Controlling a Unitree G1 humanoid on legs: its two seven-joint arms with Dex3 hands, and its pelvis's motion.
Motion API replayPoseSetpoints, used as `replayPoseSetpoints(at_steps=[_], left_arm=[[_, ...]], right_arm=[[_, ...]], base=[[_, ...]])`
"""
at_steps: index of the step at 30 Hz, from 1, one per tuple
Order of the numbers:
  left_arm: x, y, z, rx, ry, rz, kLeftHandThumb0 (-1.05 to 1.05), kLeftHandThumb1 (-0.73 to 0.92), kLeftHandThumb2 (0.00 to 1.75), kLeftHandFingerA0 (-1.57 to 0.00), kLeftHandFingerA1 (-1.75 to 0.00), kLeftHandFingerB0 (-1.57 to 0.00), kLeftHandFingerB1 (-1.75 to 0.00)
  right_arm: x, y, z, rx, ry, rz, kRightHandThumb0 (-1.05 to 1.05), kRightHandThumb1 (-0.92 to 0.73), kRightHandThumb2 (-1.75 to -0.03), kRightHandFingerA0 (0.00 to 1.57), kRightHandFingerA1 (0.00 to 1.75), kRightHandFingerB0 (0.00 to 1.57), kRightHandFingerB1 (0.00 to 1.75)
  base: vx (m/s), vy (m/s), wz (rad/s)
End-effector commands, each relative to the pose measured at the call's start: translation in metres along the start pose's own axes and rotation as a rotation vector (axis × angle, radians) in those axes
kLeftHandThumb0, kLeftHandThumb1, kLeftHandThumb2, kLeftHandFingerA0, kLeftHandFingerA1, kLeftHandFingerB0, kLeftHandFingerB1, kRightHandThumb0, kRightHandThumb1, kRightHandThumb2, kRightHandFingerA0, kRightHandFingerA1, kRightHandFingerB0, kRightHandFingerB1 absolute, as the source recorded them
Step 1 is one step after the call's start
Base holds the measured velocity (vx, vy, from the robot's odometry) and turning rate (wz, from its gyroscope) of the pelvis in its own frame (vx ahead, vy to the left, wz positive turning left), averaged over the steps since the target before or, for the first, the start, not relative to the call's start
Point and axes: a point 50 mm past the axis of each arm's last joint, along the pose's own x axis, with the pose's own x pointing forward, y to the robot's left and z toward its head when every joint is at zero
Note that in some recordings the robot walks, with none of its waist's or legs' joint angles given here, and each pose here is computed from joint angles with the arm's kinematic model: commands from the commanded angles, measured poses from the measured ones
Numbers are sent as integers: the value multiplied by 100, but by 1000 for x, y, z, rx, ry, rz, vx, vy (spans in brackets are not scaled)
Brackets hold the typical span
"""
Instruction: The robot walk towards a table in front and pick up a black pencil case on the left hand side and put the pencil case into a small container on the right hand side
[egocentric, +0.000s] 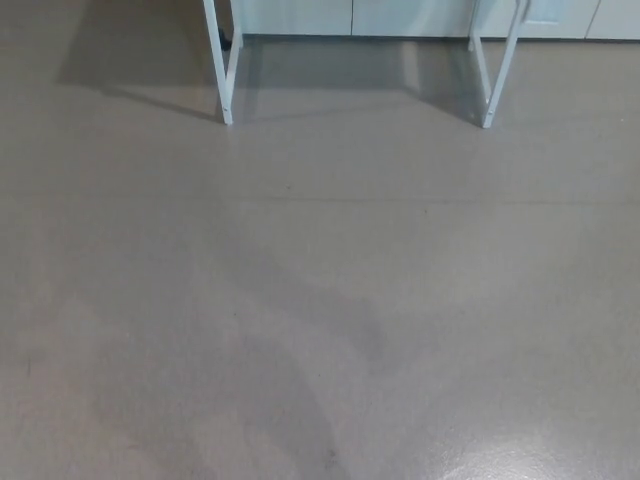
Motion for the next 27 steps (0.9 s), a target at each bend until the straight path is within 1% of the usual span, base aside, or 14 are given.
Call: replayPoseSetpoints(at_steps=[1, 2, 3, 4, 5, 6, 7, 9, 10, 11, 14, 15, 25, 27], left_arm=[[-6, 3, 3, -80, -75, -76, -20, 49, 56, -53, -45, -24, -34], [-6, 3, 2, -93, -70, -64, -11, 35, 84, -44, -63, -14, -50], [-6, 3, 2, -92, -71, -66, -15, 50, 55, -54, -46, -27, -34], [-6, 3, 2, -89, -73, -70, -12, 35, 85, -40, -62, -14, -50], [-6, 3, 2, -88, -73, -71, -12, 35, 85, -40, -62, -14, -50], [-5, 1, 3, -94, -77, -77, -15, 49, 54, -48, -44, -27, -34], [-5, 1, 3, -100, -80, -79, -15, 49, 54, -48, -44, -26, -34], [-3, 0, 5, -94, -83, -81, -15, 50, 54, -49, -43, -25, -33], [-4, 1, 6, -93, -86, -80, -11, 35, 84, -44, -63, -14, -50], [-3, 1, 7, -101, -90, -82, -15, 50, 55, -50, -44, -26, -34], [-3, -1, 9, -98, -94, -81, -14, 49, 55, -56, -46, -27, -34], [-4, -1, 9, -101, -94, -79, -17, 49, 56, -57, -47, -26, -35], [-3, -3, 13, -84, -93, -81, -15, 49, 54, -52, -43, -26, -33], [-3, -3, 13, -84, -96, -81, -15, 48, 54, -52, -43, -27, -34]], right_arm=[[-5, -4, 1, 60, -78, 41, -33, -54, -56, 51, 46, 38, 39], [-5, -5, 1, 56, -82, 47, -33, -55, -56, 49, 46, 38, 39], [-5, -5, 1, 55, -83, 46, -33, -54, -56, 48, 46, 39, 39], [-5, -4, 1, 53, -83, 41, -40, -46, -69, 42, 51, 35, 46], [-5, -4, 1, 52, -83, 40, -40, -46, -69, 42, 51, 35, 46], [-5, -5, 2, 50, -90, 38, -40, -46, -69, 41, 51, 36, 46], [-4, -6, 3, 44, -92, 43, -34, -54, -56, 46, 44, 37, 38], [-3, -5, 5, 40, -96, 50, -34, -55, -57, 47, 45, 37, 38], [-3, -5, 6, 29, -97, 49, -35, -54, -56, 46, 44, 37, 38], [-3, -5, 7, 39, -100, 52, -34, -54, -56, 46, 44, 37, 38], [-1, -4, 8, 65, -101, 50, -33, -54, -56, 49, 46, 40, 39], [-1, -4, 8, 67, -101, 49, -39, -45, -69, 44, 52, 37, 46], [-1, -4, 9, 41, -104, 64, -34, -56, -57, 50, 47, 39, 39], [-1, -4, 8, 44, -104, 59, -41, -46, -70, 48, 54, 36, 47]], base=[[0, 0, 0], [0, 0, 0], [0, 0, 0], [0, 0, 0], [0, 0, 0], [0, 0, 0], [0, 0, 0], [0, 0, 0], [0, 0, 0], [0, 0, 0], [0, 0, 0], [0, 0, 0], [-24, -24, 2], [13, 18, -4]])
